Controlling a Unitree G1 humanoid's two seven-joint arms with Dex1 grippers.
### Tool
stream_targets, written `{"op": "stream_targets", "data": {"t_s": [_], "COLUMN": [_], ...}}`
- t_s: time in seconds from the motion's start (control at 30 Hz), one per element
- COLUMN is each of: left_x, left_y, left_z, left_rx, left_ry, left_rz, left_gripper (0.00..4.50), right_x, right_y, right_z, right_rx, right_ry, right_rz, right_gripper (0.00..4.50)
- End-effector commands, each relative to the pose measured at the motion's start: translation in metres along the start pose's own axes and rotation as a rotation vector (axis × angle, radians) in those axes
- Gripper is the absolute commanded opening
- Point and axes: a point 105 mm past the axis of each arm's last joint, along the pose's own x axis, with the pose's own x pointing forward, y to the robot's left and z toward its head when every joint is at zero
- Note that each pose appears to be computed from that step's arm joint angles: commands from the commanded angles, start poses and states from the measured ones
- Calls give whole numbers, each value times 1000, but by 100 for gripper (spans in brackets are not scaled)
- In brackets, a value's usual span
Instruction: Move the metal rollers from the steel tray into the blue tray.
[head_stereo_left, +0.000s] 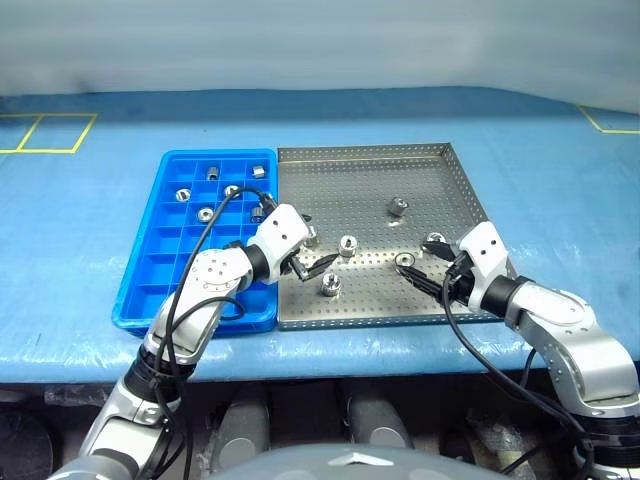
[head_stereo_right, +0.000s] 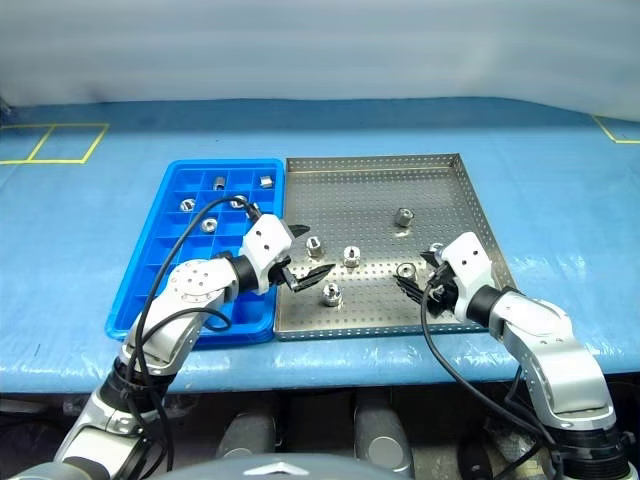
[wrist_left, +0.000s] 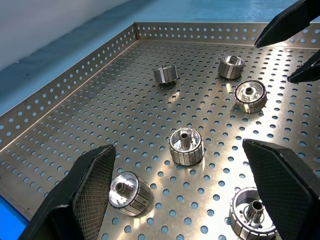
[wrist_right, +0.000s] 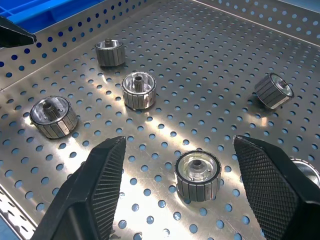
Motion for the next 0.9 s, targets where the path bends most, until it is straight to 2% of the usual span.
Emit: {"op": "stream_targets", "data": {"t_s": [0.03, 0.9], "left_x": [-1, -5], "left_y": [2, -5], "left_z": [6, 0], "left_rx": [12, -2], "left_ry": [-22, -2], "left_rz": [0, -13], "left_gripper": [443, 443], "right_x": [-3, 3], "right_y": [1, 10], "right_z": [17, 22], "right_rx": [-45, -35], "right_ry": [-61, -84], "right_rz": [-5, 60], "right_gripper": [362, 362]}}
